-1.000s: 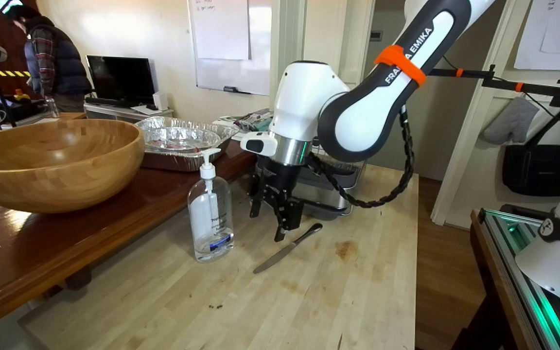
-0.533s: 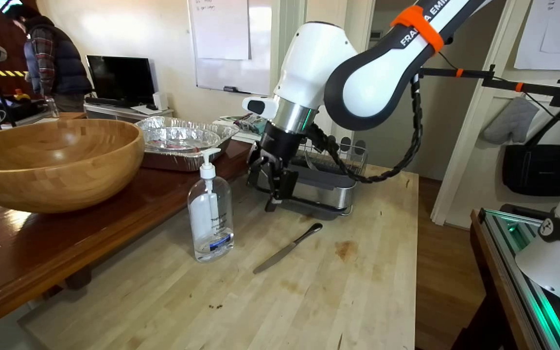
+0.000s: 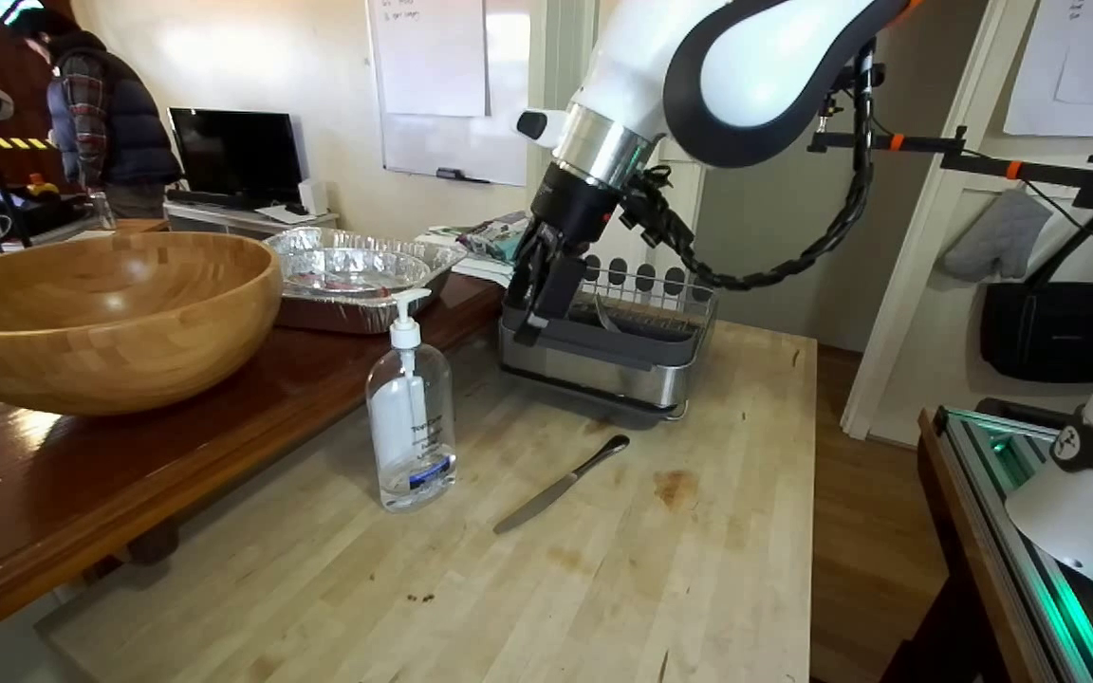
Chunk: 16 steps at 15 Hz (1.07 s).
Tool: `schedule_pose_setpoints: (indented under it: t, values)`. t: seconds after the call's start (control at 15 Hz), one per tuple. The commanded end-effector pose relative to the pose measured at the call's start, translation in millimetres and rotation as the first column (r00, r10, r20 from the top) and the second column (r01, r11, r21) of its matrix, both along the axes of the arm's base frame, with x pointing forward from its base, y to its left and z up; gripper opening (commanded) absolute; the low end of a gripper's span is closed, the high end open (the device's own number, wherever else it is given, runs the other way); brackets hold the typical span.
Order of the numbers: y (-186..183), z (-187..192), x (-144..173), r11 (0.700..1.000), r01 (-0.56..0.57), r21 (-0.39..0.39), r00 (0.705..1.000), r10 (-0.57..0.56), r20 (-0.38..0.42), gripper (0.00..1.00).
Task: Take the knife off the drying rack and place it on the counter top
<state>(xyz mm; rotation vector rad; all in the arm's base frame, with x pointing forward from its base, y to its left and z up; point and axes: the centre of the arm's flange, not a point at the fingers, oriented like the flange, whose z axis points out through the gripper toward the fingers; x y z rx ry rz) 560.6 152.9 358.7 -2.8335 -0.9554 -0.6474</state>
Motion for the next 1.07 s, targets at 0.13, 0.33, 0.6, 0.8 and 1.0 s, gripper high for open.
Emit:
schedule_pose_setpoints:
  t: [0.13, 0.33, 0.6, 0.8, 1.0]
  values:
    - [-37, 36, -21, 0.952, 0.300, 0.061, 0.954, -0.299, -0.014, 1.00]
    - [-56, 49, -23, 0.903, 0.419, 0.091, 0.908, -0.417, -0.048, 1.00]
    - [-71, 59, -25, 0.854, 0.511, 0.101, 0.859, -0.505, -0.081, 1.00]
    - [-78, 66, -28, 0.844, 0.528, 0.092, 0.848, -0.520, -0.100, 1.00]
    - [-80, 63, -15, 0.853, 0.510, 0.114, 0.860, -0.504, -0.077, 1.00]
